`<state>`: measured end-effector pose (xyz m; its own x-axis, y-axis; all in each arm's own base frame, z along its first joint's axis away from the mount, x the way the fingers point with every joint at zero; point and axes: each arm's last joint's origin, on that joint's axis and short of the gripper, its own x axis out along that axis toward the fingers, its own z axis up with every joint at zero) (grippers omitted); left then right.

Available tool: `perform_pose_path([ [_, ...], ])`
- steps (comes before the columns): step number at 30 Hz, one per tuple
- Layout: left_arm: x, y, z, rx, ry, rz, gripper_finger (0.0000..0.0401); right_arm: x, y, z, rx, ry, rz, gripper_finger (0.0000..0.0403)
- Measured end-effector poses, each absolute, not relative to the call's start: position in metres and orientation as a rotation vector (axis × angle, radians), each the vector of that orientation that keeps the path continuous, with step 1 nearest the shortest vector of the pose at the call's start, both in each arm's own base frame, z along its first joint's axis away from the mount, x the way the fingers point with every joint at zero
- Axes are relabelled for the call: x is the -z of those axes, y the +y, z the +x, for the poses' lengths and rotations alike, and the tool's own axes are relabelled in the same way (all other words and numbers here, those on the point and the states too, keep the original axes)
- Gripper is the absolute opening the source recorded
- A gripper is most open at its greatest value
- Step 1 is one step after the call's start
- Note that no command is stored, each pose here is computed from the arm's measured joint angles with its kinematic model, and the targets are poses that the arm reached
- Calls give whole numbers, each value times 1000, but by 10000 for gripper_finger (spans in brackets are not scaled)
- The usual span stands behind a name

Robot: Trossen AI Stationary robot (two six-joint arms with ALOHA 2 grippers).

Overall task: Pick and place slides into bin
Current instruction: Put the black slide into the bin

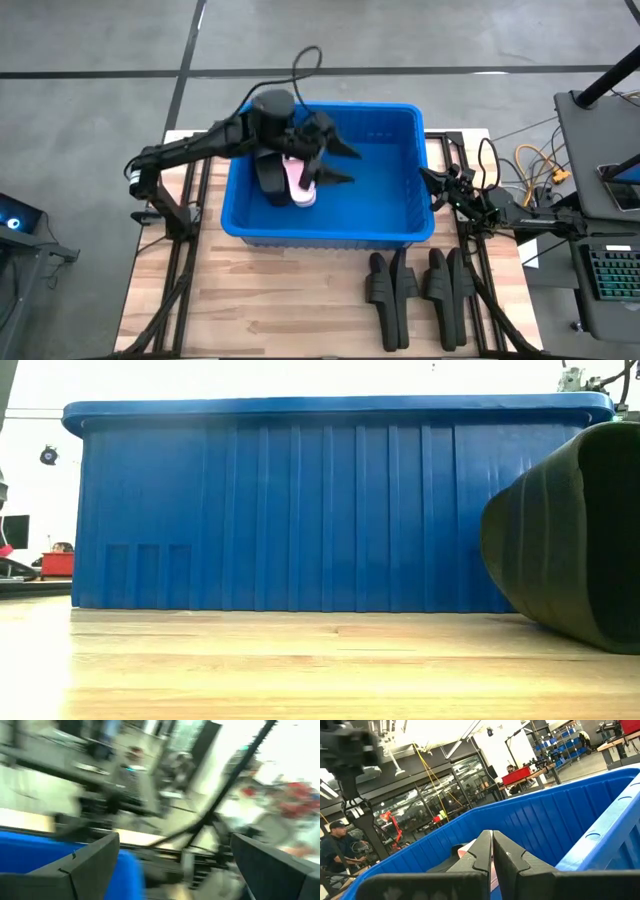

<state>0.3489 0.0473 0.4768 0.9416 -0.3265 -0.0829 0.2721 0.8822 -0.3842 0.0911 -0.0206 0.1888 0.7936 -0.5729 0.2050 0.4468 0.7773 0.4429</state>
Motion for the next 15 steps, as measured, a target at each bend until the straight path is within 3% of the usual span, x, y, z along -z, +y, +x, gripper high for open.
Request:
perform_pose_path([
  [5,-442,2,361,436,306,-454,366,-189,-21,91,562,-341,388,9],
  [9,-400,-39,371,412,428,-551,366,-189,-21,91,562,-341,388,9],
  [15,-351,-111,383,328,342,-521,345,-189,-21,91,561,-339,387,9],
])
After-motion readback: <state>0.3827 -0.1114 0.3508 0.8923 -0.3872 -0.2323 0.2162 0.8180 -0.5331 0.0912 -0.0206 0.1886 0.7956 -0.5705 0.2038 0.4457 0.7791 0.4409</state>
